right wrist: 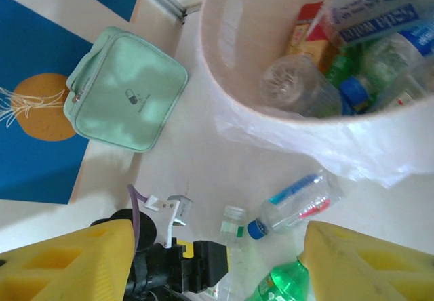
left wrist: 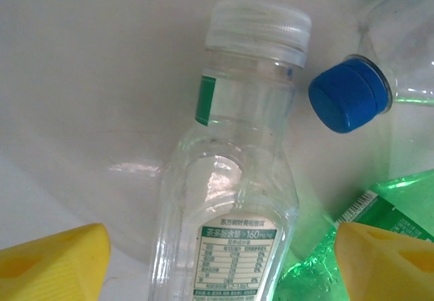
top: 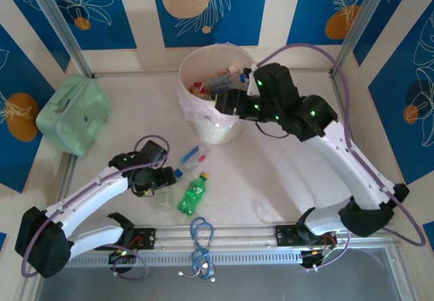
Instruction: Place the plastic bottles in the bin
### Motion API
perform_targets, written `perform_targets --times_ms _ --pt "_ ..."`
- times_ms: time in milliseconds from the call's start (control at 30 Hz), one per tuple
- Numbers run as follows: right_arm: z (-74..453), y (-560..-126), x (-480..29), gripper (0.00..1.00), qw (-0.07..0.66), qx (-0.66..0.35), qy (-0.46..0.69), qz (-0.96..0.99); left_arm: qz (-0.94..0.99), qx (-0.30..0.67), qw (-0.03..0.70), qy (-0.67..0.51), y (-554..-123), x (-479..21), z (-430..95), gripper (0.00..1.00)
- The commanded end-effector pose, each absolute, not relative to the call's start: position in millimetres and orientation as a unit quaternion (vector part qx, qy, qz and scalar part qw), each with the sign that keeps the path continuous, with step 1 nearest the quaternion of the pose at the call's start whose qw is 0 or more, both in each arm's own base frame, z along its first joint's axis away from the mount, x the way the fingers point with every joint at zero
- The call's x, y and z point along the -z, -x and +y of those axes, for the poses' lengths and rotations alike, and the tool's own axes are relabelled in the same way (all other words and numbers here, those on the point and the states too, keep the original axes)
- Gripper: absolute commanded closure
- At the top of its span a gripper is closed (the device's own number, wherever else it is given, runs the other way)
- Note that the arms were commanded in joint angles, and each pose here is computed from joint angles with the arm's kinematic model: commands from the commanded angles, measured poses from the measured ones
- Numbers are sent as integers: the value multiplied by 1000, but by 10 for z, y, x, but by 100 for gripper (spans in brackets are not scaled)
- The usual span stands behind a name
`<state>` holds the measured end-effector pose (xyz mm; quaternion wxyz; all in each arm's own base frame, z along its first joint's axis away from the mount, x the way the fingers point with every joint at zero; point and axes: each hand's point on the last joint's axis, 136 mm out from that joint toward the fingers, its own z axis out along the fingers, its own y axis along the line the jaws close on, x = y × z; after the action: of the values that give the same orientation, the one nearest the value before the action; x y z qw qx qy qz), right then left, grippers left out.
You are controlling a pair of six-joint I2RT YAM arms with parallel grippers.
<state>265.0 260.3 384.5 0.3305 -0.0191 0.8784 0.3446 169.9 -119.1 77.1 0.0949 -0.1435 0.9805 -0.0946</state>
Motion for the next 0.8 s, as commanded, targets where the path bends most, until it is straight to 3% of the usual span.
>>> perform_targets --times_ms 0,533,767 --pt "2502 -2662 -3742 32 335 -342 -12 878 984 73 84 142 -1568 -730 -1150 13" --pt "2241 -2569 -3590 32 325 -352 -48 877 989 49 27 139 -1431 -377 -1223 17" --pt "2192 -2535 -3574 33 325 -350 -51 877 990 49 31 132 -1469 -415 -1241 34"
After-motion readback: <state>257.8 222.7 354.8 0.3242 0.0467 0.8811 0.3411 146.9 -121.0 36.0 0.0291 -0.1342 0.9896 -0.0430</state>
